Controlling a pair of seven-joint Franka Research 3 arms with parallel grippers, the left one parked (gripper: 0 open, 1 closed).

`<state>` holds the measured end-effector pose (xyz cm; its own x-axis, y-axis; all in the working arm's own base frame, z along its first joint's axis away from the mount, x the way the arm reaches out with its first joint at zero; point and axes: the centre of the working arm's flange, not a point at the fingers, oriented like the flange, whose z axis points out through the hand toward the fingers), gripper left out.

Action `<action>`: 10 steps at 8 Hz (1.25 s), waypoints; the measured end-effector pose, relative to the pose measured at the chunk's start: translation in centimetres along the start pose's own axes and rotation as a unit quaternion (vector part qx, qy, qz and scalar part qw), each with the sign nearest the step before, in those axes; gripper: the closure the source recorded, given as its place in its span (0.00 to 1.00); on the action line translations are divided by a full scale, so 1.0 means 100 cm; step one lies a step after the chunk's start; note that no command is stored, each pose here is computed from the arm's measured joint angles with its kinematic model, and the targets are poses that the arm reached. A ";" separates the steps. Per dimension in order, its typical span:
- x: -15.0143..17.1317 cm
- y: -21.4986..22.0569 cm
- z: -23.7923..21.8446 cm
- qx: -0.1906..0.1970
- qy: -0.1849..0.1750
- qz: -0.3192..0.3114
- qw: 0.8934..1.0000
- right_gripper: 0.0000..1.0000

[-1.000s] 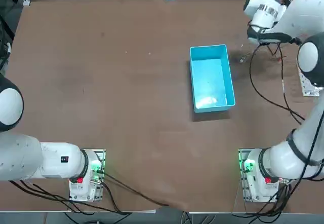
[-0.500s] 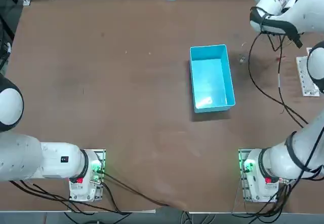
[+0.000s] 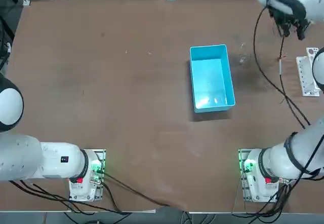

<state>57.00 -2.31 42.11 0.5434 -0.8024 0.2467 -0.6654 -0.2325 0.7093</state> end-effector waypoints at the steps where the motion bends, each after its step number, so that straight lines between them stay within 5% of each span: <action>1: -0.001 0.007 -0.010 0.010 -0.024 -0.039 0.999 0.00; 3: -0.009 0.015 -0.024 0.047 -0.062 -0.125 0.989 0.00; 5: -0.020 0.023 -0.045 0.125 -0.094 -0.230 0.961 0.00; 7: -0.014 0.047 -0.067 0.214 -0.090 -0.353 0.907 0.00; 10: 0.011 0.107 -0.101 0.353 -0.017 -0.479 0.804 0.00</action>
<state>55.60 -0.12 56.59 0.9729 -0.0820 -0.2163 -0.0820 -0.9966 0.0094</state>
